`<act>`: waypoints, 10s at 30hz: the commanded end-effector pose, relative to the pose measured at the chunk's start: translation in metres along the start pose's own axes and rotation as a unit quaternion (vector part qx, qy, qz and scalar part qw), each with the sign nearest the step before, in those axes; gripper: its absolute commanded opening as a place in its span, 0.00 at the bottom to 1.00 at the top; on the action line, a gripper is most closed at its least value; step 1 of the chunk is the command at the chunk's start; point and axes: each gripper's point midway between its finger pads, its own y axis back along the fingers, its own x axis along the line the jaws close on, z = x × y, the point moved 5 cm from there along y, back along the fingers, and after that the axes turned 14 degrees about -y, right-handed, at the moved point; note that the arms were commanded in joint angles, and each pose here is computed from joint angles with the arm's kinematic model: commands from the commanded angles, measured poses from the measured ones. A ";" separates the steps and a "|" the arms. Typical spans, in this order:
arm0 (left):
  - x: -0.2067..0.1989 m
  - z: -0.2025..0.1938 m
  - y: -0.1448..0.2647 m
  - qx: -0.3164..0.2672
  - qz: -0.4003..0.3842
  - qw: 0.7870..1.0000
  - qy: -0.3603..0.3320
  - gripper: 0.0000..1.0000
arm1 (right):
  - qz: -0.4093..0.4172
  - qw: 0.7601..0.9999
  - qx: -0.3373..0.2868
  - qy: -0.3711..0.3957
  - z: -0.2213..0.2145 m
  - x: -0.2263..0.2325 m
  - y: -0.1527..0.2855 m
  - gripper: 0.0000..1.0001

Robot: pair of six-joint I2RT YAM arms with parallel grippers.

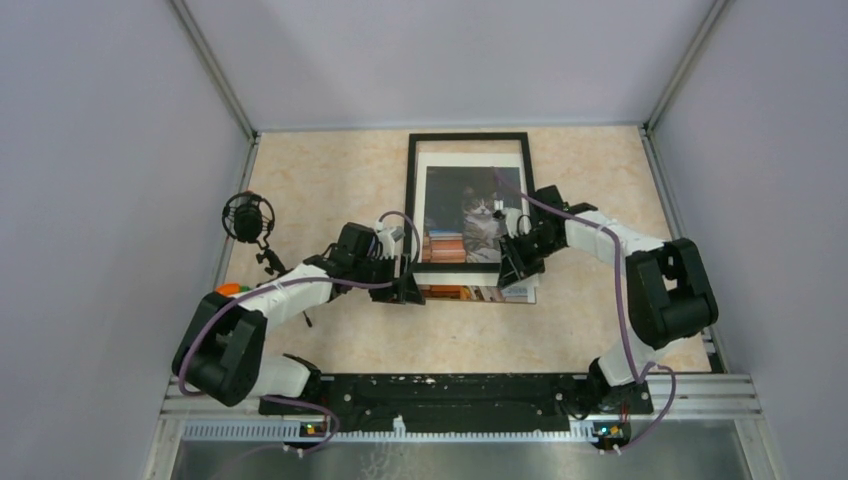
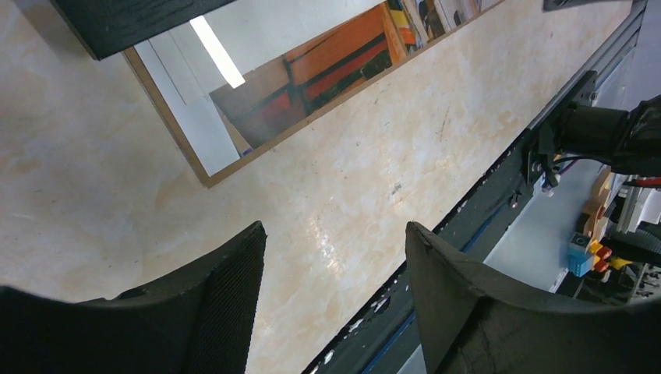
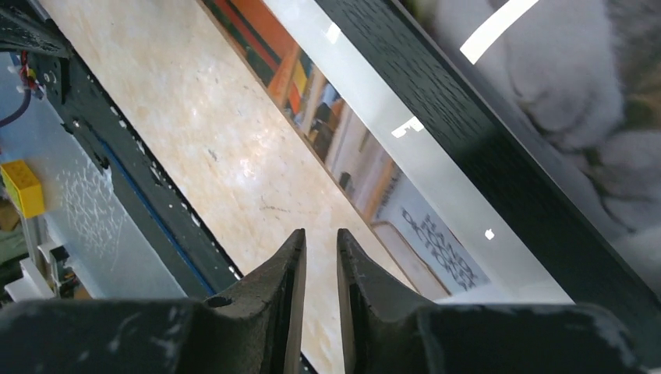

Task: Take the photo out of the frame
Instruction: Pick up the photo from the photo frame.

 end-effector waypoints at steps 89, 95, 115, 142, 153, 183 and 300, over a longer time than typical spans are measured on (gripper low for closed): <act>0.021 0.024 -0.015 -0.049 0.019 0.999 0.006 0.73 | -0.033 0.998 0.006 0.062 0.023 0.013 -0.094 0.19; 0.024 0.022 -0.020 -0.041 0.023 0.999 0.012 0.73 | -0.034 0.998 0.007 0.061 0.022 0.012 -0.094 0.19; 0.036 0.002 -0.040 0.004 0.038 0.998 0.047 0.73 | -0.033 0.997 0.020 0.064 0.018 0.012 -0.102 0.19; 0.035 -0.005 -0.054 0.016 0.041 0.998 0.045 0.70 | -0.001 0.972 -0.130 0.194 0.029 0.058 -0.067 0.50; 0.032 0.001 -0.044 0.010 0.052 0.998 0.043 0.72 | -0.068 0.953 -0.120 0.268 0.021 0.050 -0.080 0.50; 0.014 0.014 -0.010 -0.028 0.017 0.998 0.045 0.70 | -0.104 0.963 -0.060 0.240 0.020 0.031 -0.101 0.35; 0.027 0.033 -0.024 -0.009 -0.011 0.983 0.181 0.00 | -0.048 0.917 -0.160 0.363 0.026 0.088 -0.058 0.44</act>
